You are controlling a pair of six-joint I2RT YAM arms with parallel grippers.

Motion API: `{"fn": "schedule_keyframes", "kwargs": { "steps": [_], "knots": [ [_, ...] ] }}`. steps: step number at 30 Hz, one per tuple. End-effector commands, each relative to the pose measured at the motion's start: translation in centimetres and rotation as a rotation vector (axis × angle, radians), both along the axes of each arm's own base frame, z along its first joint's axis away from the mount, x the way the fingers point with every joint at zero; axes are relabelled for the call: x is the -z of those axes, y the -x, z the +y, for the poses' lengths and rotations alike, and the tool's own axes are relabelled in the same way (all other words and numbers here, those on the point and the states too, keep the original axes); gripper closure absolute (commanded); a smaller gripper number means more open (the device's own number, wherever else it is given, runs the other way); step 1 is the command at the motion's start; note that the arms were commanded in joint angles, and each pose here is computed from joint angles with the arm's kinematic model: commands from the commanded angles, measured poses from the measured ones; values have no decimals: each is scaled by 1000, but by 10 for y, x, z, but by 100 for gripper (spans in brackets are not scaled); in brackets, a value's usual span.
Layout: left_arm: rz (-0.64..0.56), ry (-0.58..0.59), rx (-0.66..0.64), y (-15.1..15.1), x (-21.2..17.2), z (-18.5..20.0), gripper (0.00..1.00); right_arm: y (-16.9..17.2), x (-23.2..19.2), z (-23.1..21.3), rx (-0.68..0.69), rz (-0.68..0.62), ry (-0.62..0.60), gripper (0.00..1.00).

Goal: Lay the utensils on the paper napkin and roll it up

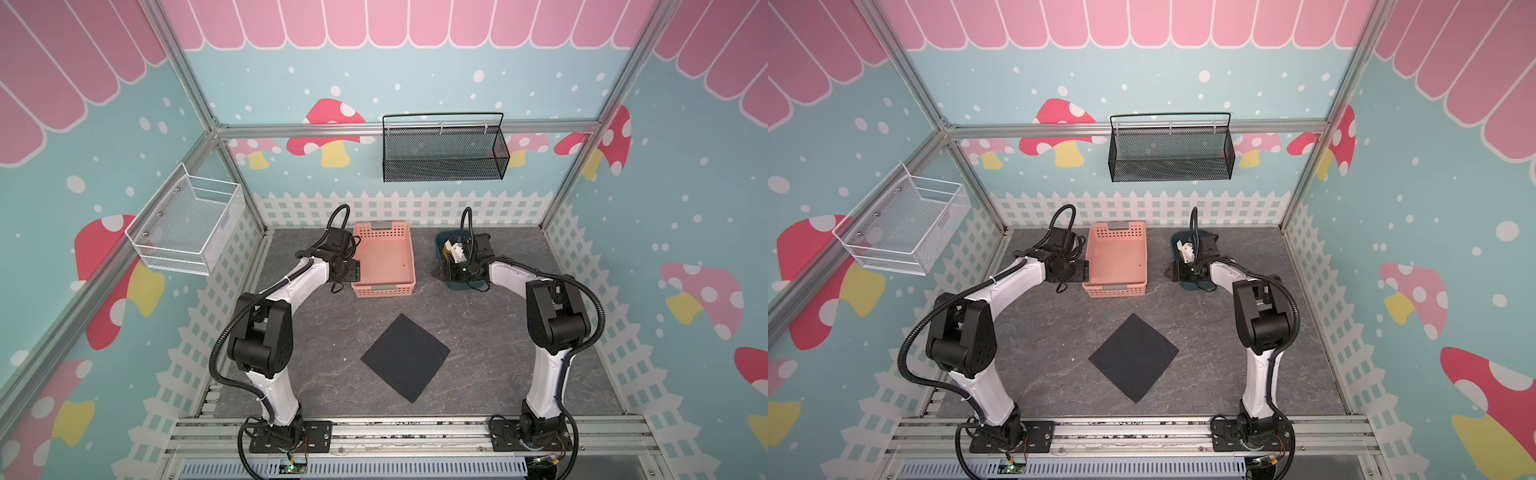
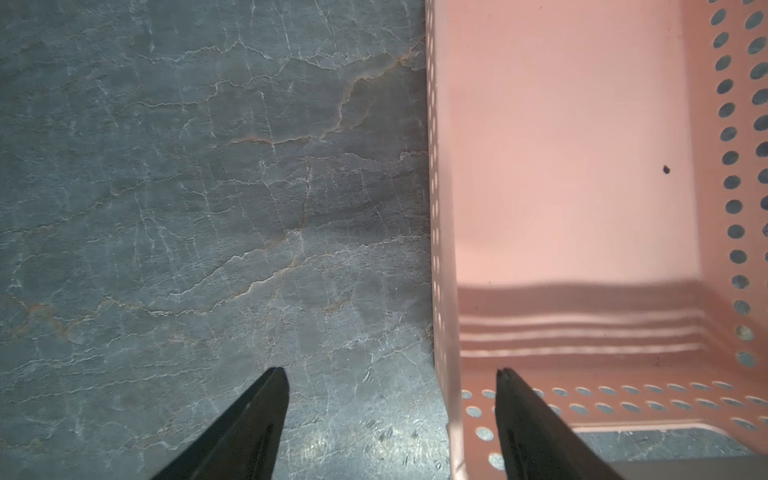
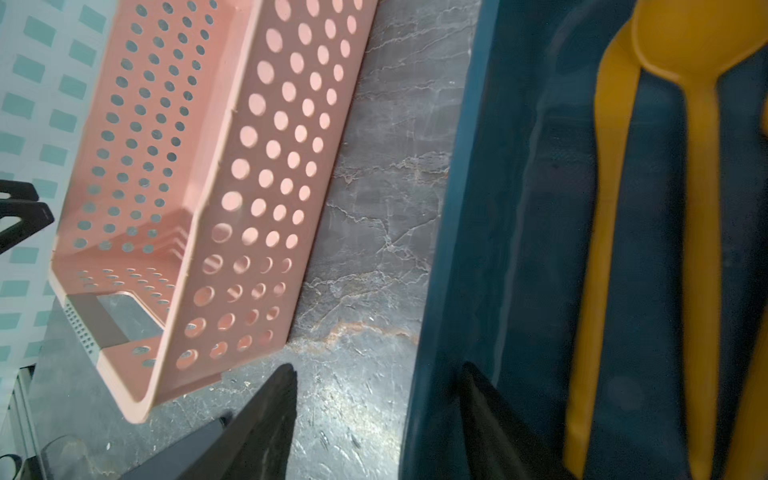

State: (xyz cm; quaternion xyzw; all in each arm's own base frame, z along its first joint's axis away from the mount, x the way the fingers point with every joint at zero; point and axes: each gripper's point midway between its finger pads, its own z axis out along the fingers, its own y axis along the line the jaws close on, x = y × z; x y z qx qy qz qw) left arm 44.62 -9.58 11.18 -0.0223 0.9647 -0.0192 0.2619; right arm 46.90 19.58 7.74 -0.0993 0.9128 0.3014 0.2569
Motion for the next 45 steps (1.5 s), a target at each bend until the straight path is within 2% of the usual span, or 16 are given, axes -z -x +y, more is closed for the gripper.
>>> {"fn": "schedule_keyframes", "kwargs": {
  "steps": [1,12,17,25,31,37,45],
  "knots": [
    [-43,36,17,3,-30,-4,19,0,-9,14,-8,21,-62,38],
    [-49,139,77,34,-48,-32,19,6,-45,14,-7,-38,-77,38],
    [-52,184,111,51,-57,-38,19,25,-65,13,-30,-52,-85,38],
    [-141,259,118,64,-101,-18,18,86,-69,4,-17,-5,-111,39],
    [-258,218,161,66,-131,-4,17,135,-61,11,-30,57,-170,38],
    [-291,137,182,71,-123,6,18,192,-35,29,-102,165,-216,38],
    [-287,189,174,77,-109,1,18,248,-2,48,-163,301,-268,38]
  ]
}}
